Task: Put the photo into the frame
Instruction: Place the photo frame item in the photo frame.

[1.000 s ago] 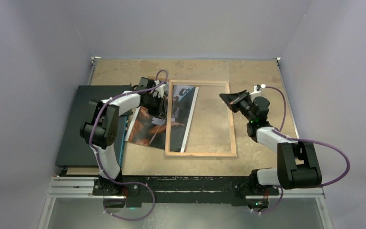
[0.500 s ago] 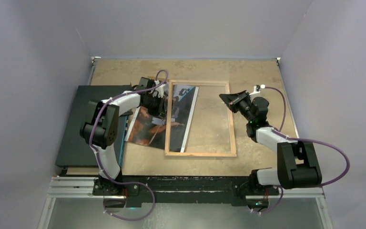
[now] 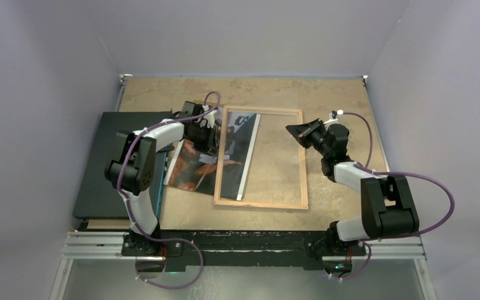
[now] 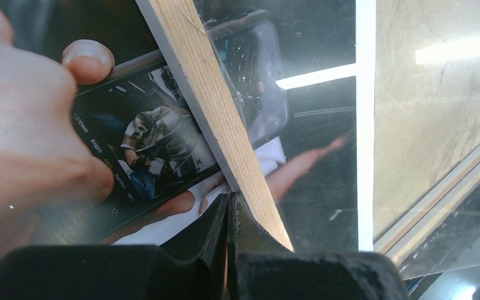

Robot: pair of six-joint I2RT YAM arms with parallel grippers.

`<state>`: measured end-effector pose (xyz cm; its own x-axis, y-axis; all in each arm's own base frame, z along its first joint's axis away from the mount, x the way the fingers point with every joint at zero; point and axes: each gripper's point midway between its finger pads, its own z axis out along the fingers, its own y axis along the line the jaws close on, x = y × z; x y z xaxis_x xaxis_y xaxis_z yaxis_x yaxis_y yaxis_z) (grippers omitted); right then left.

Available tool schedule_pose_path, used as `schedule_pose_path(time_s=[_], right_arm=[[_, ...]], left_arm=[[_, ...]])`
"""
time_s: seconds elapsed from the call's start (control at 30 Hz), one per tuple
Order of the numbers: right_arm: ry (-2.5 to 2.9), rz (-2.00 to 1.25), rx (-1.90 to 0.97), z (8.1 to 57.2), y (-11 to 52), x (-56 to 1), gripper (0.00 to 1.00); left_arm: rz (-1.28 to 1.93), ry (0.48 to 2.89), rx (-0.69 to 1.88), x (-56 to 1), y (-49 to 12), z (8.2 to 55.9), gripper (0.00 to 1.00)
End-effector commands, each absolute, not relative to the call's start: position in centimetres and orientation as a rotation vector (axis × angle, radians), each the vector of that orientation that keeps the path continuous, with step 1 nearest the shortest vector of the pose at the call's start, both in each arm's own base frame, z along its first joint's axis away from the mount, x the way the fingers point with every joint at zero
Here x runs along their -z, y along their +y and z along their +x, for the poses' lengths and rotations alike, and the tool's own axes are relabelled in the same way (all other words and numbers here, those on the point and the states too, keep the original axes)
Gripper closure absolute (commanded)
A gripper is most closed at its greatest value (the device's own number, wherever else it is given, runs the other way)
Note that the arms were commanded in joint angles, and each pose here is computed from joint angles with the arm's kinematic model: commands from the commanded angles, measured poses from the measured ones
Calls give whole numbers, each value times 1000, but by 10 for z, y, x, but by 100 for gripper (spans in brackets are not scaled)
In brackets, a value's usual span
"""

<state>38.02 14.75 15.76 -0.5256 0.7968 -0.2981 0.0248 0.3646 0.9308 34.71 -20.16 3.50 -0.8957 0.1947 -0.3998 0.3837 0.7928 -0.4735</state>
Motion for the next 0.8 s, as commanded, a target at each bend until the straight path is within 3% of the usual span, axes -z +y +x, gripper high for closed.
schedule_pose_path(time_s=[0.0,0.77], right_arm=[[1810,680,-1241,384,149,-171,100],[1839,763,-1199,365,141,-163,100]], left_arm=[[456,2580,830,-51,-210,356,100],[455,2568,824,-53,-210,355,100]])
